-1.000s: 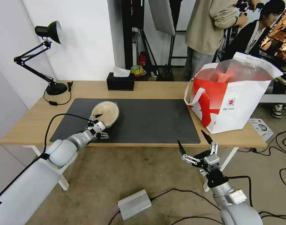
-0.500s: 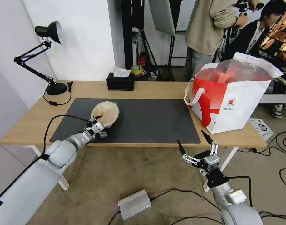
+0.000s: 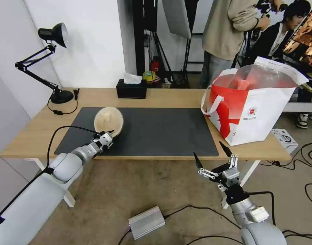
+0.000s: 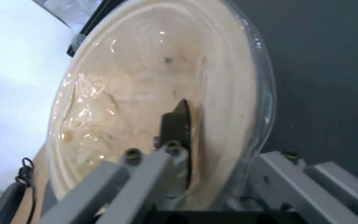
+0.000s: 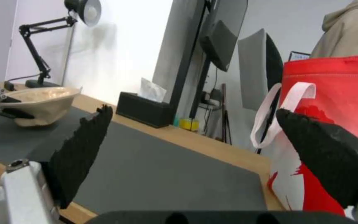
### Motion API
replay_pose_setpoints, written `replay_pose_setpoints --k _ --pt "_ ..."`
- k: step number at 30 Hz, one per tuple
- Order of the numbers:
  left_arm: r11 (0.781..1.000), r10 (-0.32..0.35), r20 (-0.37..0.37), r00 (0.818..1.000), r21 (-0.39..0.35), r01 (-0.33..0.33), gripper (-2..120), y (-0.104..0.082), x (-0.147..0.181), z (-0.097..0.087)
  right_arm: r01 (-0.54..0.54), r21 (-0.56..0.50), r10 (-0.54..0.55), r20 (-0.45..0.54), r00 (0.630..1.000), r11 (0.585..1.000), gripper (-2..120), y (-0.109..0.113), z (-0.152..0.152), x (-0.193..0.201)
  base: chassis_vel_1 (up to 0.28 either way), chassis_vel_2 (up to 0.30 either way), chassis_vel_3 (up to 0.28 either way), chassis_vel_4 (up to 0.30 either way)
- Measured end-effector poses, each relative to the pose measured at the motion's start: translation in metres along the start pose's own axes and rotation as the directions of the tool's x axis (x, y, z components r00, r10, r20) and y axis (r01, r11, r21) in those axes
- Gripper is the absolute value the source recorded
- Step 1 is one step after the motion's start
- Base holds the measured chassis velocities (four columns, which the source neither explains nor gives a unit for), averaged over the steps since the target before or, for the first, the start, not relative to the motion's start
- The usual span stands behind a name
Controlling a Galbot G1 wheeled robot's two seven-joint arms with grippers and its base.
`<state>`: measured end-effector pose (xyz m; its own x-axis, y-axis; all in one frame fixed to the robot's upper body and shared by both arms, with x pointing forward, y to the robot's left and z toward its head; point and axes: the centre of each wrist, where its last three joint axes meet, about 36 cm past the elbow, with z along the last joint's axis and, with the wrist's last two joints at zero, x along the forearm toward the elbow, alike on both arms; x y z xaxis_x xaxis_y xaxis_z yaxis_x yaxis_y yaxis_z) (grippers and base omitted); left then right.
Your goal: Pick up the trash from the table and place it into the takeout bag.
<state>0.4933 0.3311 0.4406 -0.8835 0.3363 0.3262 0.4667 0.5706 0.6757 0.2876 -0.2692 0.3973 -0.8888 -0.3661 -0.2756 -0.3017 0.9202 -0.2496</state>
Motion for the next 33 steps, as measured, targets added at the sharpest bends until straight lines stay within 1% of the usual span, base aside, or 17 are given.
replay_pose_setpoints --k 1,3,12,17,21,24,25,29,30,33 --pt "1.0 -0.001 0.001 1.0 0.001 0.001 3 0.0 0.0 0.0 0.0 0.0 0.0 0.0 1.0 1.0 100 0.0 0.0 0.0 0.0 0.0 0.0 0.0" --pt "1.0 -0.002 0.003 1.0 0.002 0.002 2 0.0 -0.001 0.0 0.0 0.0 0.0 0.0 1.0 1.0 100 0.0 0.0 0.0 0.0 0.0 0.0 0.0" --pt "1.0 0.002 0.025 1.0 0.02 -0.003 2 -0.002 -0.002 0.002 0.0 0.0 0.0 0.0 1.0 1.0 100 0.0 0.0 0.0 0.0 0.0 0.0 0.0" --pt "1.0 -0.001 0.035 0.999 0.018 0.0 2 0.002 0.0 0.003 0.0 0.0 0.0 0.0 1.0 1.0 100 0.0 0.0 0.0 0.0 0.0 0.0 0.0" --pt "1.0 -0.019 0.054 0.998 -0.005 0.02 1 0.005 0.005 -0.002 0.0 0.0 0.0 0.0 1.0 1.0 100 0.0 0.0 0.0 0.0 0.0 0.0 0.0" --pt "0.999 -0.037 0.082 0.996 -0.029 0.039 1 0.012 0.01 -0.011 0.0 0.0 0.0 0.0 1.0 1.0 100 0.0 0.0 0.0 0.0 0.0 0.0 0.0" --pt "0.999 -0.037 0.082 0.996 -0.029 0.039 1 0.012 0.01 -0.011 0.0 0.0 0.0 0.0 1.0 1.0 100 0.0 0.0 0.0 0.0 0.0 0.0 0.0" --pt "0.996 -0.056 0.131 0.99 -0.06 0.064 1 0.023 0.018 -0.021 0.0 0.0 0.0 0.0 1.0 1.0 100 0.0 0.0 0.0 0.0 0.0 0.0 0.0" --pt "0.996 -0.056 0.131 0.99 -0.06 0.064 1 0.023 0.018 -0.021 0.0 0.0 0.0 0.0 1.0 1.0 100 0.0 0.0 0.0 0.0 0.0 0.0 0.0" --pt "0.995 -0.066 0.159 0.985 -0.068 0.077 1 0.031 0.024 -0.026 0.0 0.0 0.0 0.0 1.0 1.0 100 0.0 0.0 0.0 0.0 0.0 0.0 0.0"
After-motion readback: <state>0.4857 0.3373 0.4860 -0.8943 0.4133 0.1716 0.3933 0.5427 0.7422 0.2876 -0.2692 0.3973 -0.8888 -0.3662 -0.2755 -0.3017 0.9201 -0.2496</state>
